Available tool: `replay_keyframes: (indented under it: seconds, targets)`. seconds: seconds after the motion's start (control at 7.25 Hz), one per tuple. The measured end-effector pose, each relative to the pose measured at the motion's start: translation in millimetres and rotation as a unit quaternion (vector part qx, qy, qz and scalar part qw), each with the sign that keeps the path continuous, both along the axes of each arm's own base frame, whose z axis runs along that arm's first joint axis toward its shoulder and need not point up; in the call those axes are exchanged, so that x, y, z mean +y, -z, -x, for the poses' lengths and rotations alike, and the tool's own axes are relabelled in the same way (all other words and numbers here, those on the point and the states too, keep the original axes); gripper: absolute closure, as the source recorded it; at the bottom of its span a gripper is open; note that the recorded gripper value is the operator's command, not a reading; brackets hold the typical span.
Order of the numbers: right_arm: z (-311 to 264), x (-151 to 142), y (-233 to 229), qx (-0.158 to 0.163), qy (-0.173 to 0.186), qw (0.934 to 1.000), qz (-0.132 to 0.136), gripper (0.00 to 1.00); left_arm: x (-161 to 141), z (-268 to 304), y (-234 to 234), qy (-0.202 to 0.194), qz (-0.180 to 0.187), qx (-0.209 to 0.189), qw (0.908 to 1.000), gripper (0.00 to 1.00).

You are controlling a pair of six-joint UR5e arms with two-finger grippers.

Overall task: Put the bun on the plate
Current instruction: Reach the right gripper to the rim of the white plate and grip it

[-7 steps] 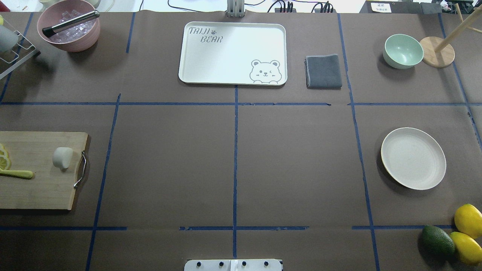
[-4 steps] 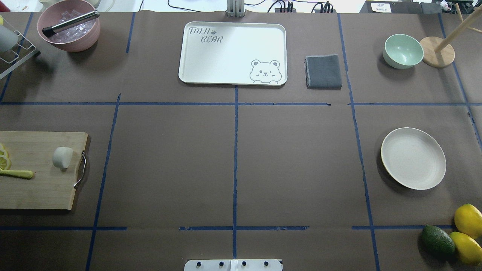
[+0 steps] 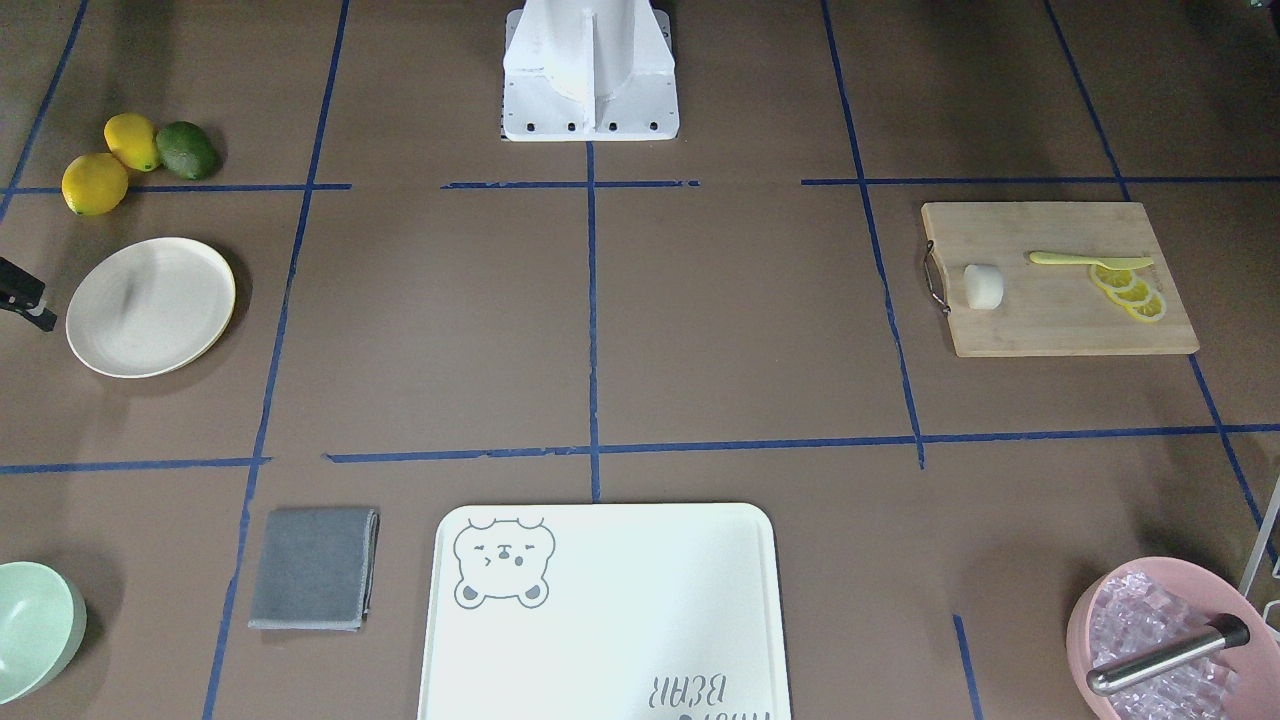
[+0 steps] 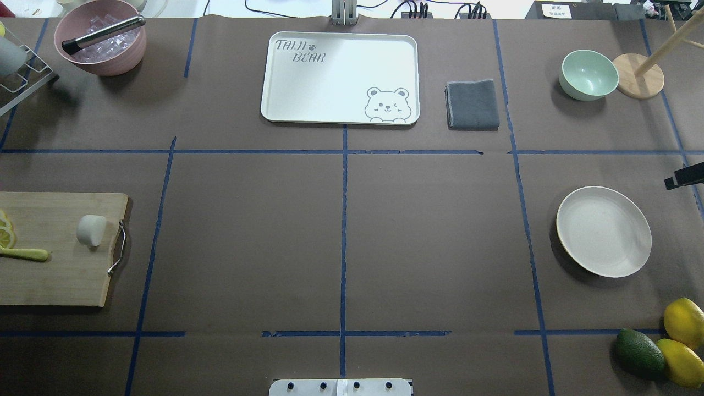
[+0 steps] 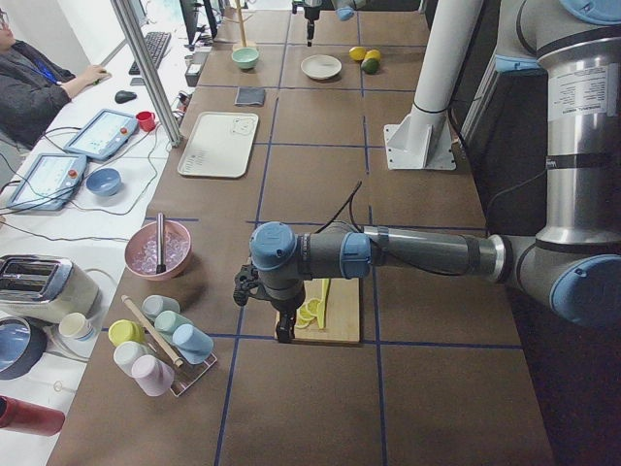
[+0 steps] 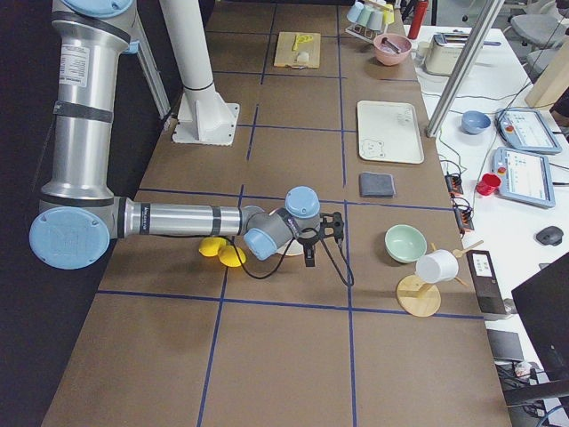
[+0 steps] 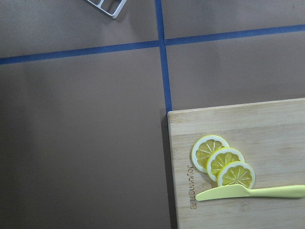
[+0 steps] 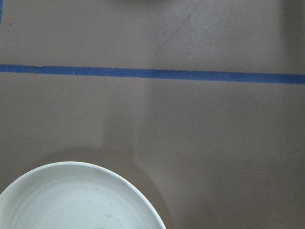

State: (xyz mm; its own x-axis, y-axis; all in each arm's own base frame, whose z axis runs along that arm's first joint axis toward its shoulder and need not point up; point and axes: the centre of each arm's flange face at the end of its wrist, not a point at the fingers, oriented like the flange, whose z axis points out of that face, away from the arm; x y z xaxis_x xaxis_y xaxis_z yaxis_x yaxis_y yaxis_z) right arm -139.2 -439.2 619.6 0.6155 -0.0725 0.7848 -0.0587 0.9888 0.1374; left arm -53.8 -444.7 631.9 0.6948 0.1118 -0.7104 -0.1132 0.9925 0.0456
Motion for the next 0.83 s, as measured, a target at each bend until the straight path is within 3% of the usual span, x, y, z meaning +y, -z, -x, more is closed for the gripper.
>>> replay_keyframes:
  seconds: [0.28, 0.55, 0.69, 0.83]
  targets:
    - [19.5, 17.0, -9.4, 0.002, 0.015, 0.9999, 0.006, 0.18, -0.3, -0.5, -0.2, 0.0, 0.0, 0.0, 1.0, 0.0]
    - [22.7, 32.9, -23.1, 0.011, 0.026, 0.9995, 0.016, 0.41, -0.2, -0.4, -0.8, 0.0, 0.001, 0.0, 1.0, 0.0]
    - [26.2, 36.4, -25.8, 0.013, 0.031, 0.9993, 0.019, 0.84, -0.2, -0.5, -0.9, 0.0, 0.001, 0.0, 1.0, 0.0]
    - [29.7, 38.3, -26.8, 0.013, 0.035, 0.9991, 0.021, 1.0, -0.2, -0.6, -0.9, -0.001, 0.001, 0.0, 1.0, 0.0]
